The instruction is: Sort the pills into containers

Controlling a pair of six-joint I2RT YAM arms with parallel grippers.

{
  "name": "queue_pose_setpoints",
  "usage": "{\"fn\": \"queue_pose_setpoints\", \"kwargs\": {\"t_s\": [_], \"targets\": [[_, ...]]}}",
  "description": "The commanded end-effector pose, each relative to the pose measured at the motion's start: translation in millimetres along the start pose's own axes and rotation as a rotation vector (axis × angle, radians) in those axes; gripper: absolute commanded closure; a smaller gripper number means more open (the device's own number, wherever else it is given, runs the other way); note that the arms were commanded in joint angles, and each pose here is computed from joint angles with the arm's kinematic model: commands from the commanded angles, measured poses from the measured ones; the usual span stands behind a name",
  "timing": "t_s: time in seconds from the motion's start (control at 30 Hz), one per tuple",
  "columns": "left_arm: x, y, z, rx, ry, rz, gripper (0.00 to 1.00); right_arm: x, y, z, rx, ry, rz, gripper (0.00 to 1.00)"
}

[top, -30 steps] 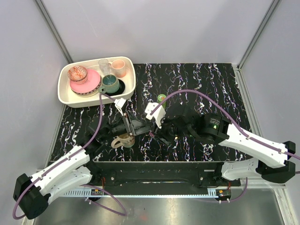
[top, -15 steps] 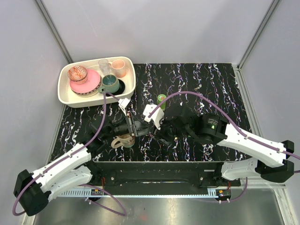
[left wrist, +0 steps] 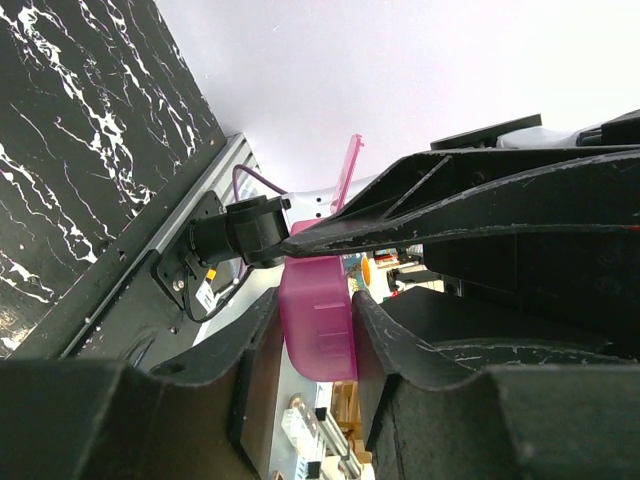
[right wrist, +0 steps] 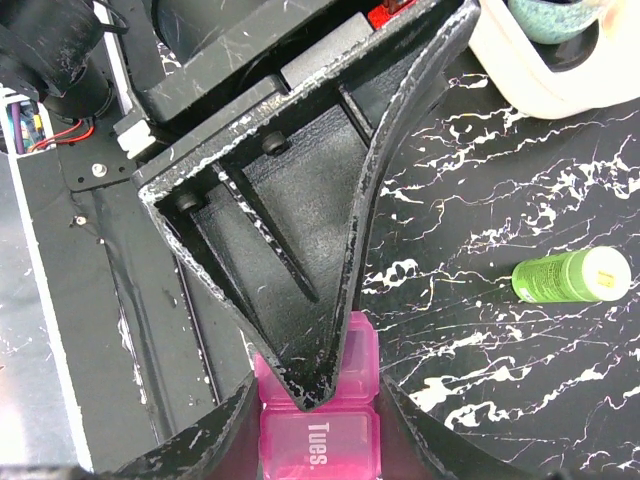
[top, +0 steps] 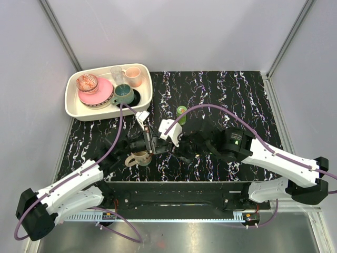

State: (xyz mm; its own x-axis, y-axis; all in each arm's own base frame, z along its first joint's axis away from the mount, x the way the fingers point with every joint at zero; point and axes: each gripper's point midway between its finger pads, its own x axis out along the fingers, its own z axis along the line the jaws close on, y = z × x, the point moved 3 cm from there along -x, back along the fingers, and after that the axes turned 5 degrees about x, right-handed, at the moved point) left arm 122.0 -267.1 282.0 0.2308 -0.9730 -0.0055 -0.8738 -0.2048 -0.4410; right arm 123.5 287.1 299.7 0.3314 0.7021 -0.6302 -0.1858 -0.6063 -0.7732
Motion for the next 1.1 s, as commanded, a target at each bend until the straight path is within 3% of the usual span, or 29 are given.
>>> {"fn": "queue_pose_setpoints", "kwargs": {"t_s": [0.0, 0.17, 0.2, 0.23, 0.27, 0.4, 0.6, 0.73, 0.87, 0.93, 1.07], "targets": [[1.4, -4.9, -24.3, 0.055, 0.082, 0.01, 0.67, -9.6, -17.9, -1.2, -0.029, 0.007, -0.061, 0.8], [1.7, -1.2, -21.7, 0.042, 0.094, 0.019, 0.83, -10.9, -19.5, -0.7, -0.035, 0.001, -0.058, 0.78], [1.5, -0.9, -20.4, 0.036, 0.093, 0.018, 0.91, -11.5, -20.5, -0.5, -0.034, 0.0, -0.061, 0.76], [1.1, -0.3, -21.0, 0.037, 0.097, 0.017, 0.95, -11.5, -20.5, 0.0, -0.037, -0.005, -0.061, 0.73], [1.3, -0.6, -21.3, 0.039, 0.099, 0.016, 1.0, -11.4, -20.6, 1.6, -0.036, -0.016, -0.062, 0.63], [0.5, 0.5, -20.5, 0.041, 0.1, 0.014, 1.0, -12.0, -20.0, 7.8, -0.056, -0.063, -0.065, 0.37], [-0.5, 3.1, -16.5, 0.031, 0.104, 0.009, 1.0, -13.7, -26.5, 17.8, -0.045, -0.13, -0.082, 0.14], [-2.0, 4.5, -15.1, 0.03, 0.106, 0.009, 1.0, -16.2, -31.4, 17.4, -0.036, -0.126, -0.095, 0.08], [-2.5, 6.0, -12.8, 0.029, 0.109, 0.004, 1.0, -35.6, -50.2, 7.9, -0.013, -0.065, -0.206, 0.06], [-2.9, 7.9, -9.1, 0.02, 0.104, 0.003, 1.0, -48.0, -68.0, -3.4, 0.035, 0.011, -0.317, 0.06], [-4.5, 8.4, -4.8, 0.008, 0.103, -0.021, 1.0, -85.3, -76.8, -52.9, 0.237, 0.346, -0.491, 0.03]]}}
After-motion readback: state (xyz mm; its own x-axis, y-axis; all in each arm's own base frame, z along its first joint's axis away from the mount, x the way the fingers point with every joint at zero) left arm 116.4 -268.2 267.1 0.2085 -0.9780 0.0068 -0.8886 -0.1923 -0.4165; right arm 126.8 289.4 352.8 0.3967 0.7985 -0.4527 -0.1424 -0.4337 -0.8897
